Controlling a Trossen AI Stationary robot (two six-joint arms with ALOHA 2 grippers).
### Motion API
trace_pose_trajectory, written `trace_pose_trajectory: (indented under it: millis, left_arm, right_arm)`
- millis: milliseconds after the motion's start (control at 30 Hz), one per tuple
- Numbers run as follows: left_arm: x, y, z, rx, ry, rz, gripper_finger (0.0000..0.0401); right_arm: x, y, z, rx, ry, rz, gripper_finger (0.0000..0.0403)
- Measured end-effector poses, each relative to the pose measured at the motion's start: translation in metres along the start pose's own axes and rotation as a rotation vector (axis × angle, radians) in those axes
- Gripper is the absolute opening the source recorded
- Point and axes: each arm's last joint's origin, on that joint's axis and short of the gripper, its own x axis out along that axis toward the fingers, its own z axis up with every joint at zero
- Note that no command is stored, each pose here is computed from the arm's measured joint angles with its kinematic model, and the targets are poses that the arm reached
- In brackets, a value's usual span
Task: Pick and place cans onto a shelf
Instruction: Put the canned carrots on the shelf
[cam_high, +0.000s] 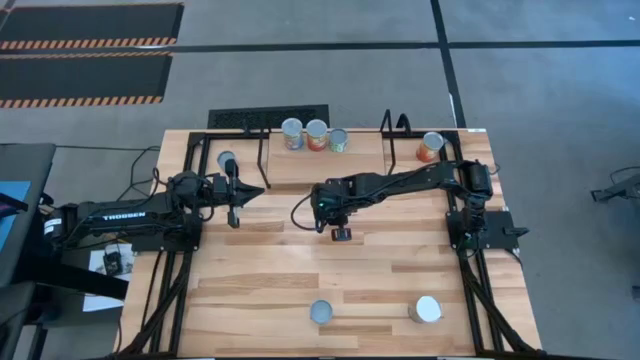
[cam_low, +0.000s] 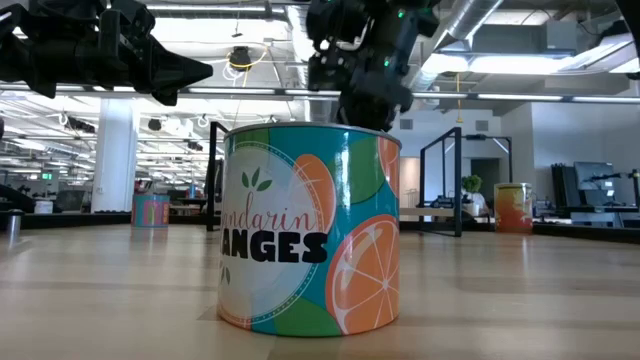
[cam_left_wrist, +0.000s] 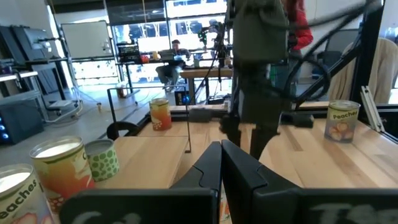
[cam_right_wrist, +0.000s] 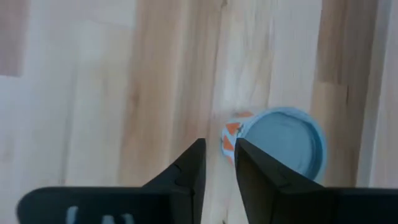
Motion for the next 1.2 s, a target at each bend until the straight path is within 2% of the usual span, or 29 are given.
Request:
trace_pose_trajectory:
  millis: [167,433,633,833,1067,1200]
  left_arm:
    - [0.000,0.000,0.000,-0.002,0.002,0.001,0.0000]
    - [-0.002,0.000,0.002,0.009,-0.041,-0.002,0.0000]
    - [-0.014,0.001,-0.015,-0.008,-0.101,0.022,0.0000]
    - [-0.020,0.006,-0.017,-0.026,-0.087,-0.032,0.0000]
    - [-0.026,0.011,-0.019,-0.033,-0.060,-0.024,0.0000]
    - [-0.027,0.011,-0.018,-0.032,-0.070,-0.039,0.0000]
  right_arm:
    - [0.014,-0.005,-0.003,-0.013,0.063,-0.081,0.0127]
    - [0.015,-0.010,-0.005,0.002,0.071,-0.086,0.0129]
    - [0.015,-0.014,-0.005,0.042,0.068,-0.092,0.0132]
    - [0.015,-0.014,-0.003,0.043,0.047,-0.092,0.0136]
    - [0.008,-0.014,0.000,0.028,0.006,-0.104,0.0122]
    - [-0.010,-0.015,0.003,0.023,-0.044,-0.130,0.0084]
